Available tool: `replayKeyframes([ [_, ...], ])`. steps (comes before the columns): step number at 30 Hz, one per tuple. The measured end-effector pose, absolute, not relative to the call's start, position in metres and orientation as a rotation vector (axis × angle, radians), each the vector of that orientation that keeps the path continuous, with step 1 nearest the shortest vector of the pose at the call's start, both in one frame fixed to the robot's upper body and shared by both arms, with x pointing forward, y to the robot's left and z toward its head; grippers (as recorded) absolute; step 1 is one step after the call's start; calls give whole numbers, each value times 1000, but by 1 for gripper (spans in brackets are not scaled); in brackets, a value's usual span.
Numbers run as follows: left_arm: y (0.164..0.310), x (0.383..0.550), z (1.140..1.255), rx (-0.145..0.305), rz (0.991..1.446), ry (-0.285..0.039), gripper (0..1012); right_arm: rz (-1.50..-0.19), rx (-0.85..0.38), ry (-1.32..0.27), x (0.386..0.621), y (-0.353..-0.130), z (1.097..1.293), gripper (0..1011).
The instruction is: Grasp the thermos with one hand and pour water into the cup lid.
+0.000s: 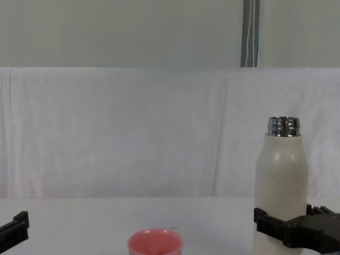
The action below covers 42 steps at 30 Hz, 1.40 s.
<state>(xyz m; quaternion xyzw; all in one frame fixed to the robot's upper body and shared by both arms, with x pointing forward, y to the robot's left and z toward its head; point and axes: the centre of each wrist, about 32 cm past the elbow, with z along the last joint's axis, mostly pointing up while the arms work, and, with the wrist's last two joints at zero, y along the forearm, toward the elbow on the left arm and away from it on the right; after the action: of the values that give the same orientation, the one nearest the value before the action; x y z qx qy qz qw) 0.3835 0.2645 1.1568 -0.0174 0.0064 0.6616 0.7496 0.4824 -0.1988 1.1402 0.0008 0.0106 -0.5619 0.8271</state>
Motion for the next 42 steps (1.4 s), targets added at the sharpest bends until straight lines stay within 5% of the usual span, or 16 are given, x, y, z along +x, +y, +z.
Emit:
replayKeyframes([
  [17, 265, 384, 1157, -38, 1446, 14, 1001, -1155, -7, -75, 476, -199, 1158, 953],
  [42, 265, 384, 1157, -38, 1446, 14, 1001, -1164, -110, -393, 468, -238, 1182, 953],
])
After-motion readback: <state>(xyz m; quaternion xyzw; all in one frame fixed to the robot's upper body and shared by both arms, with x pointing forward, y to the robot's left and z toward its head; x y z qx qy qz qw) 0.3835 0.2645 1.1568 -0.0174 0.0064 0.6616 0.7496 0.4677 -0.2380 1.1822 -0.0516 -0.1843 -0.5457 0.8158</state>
